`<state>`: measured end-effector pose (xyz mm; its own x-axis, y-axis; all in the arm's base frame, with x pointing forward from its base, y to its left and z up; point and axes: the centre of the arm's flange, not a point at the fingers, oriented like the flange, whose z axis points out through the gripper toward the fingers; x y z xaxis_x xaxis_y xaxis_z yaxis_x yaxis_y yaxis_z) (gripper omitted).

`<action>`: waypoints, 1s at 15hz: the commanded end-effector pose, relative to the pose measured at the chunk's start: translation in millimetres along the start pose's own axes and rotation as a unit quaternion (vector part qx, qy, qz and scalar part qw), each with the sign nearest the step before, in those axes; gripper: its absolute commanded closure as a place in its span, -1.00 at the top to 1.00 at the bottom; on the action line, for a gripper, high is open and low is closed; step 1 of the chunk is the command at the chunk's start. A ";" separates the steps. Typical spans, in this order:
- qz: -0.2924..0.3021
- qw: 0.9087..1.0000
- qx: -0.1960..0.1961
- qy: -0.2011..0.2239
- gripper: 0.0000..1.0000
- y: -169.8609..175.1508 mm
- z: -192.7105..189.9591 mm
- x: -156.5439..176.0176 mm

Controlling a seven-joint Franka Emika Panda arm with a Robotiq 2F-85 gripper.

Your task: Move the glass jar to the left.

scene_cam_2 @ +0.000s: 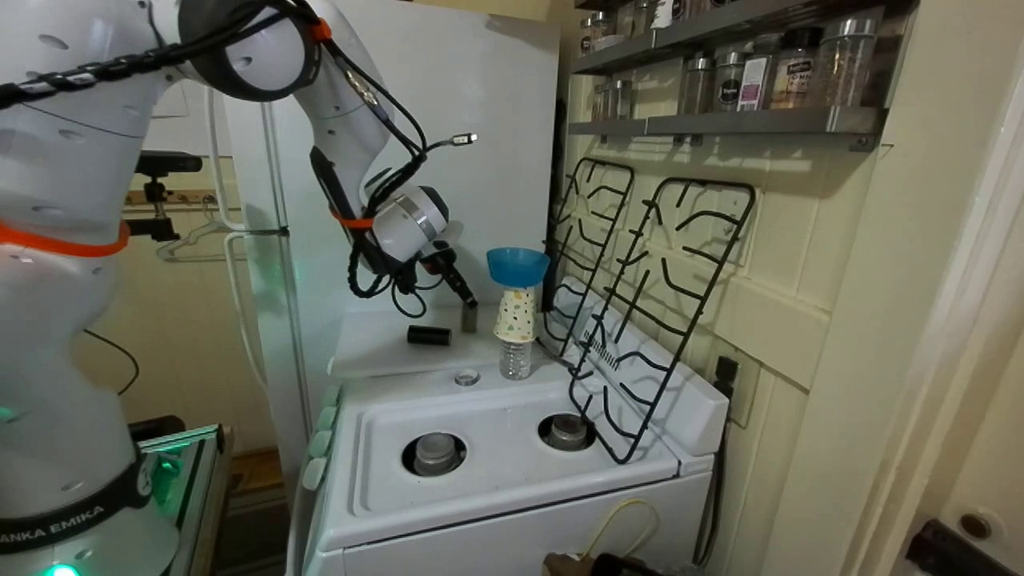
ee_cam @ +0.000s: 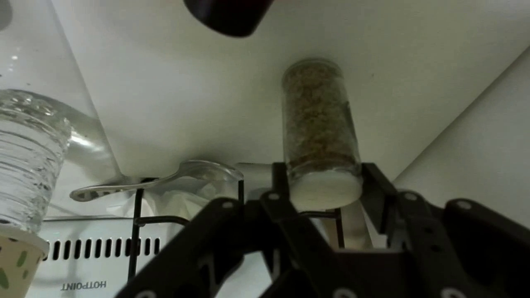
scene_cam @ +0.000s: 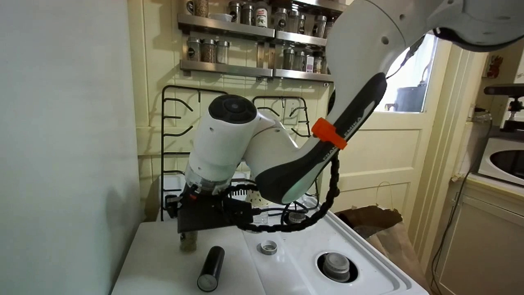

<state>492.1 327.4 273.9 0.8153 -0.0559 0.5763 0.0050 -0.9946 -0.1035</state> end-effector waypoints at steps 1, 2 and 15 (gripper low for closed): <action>0.015 1.000 0.004 0.009 -0.57 -12.7 23.0 3.9; 0.013 1.000 0.003 0.010 0.43 -13.2 22.0 6.3; -0.013 0.999 -0.029 -0.004 0.98 -16.4 -70.6 44.0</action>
<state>512.0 342.4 318.0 0.8014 -0.0810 0.5926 -0.0050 -0.9916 -0.1289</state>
